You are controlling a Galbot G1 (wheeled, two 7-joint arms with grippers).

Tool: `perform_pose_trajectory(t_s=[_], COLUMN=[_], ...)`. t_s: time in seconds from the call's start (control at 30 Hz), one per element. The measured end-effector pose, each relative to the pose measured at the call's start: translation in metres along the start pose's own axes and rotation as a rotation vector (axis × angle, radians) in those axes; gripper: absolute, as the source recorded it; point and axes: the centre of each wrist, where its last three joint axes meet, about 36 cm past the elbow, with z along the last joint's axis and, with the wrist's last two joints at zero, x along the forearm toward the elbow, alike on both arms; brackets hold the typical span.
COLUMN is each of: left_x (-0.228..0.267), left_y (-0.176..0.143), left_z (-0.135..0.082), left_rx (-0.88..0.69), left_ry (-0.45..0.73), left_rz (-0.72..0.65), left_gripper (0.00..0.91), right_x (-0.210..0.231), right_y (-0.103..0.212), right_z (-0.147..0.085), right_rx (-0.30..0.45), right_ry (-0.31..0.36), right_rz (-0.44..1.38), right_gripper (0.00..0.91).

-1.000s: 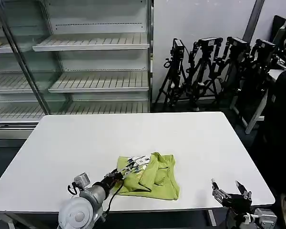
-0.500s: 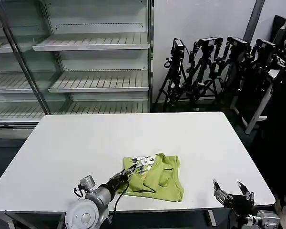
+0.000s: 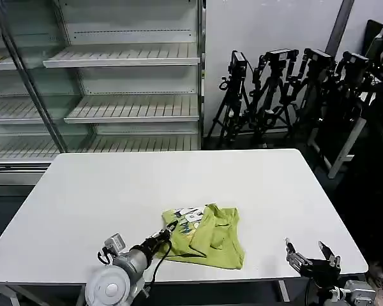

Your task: Fold and organize the clothes.

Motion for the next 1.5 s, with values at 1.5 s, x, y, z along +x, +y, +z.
perform_pose_trajectory(t_s=[1.5], left_x=[0.006], left_y=[-0.021], left_z=[0.026], left_rx=[-0.846], left_ry=[-0.112], left_rz=[-0.320], left_gripper=[0.030], right_x=[0.000], right_y=[0.022], right_z=[-0.005], right_rx=[-0.051], right_ry=[-0.083], right_rz=[0.006], right_gripper=[0.907])
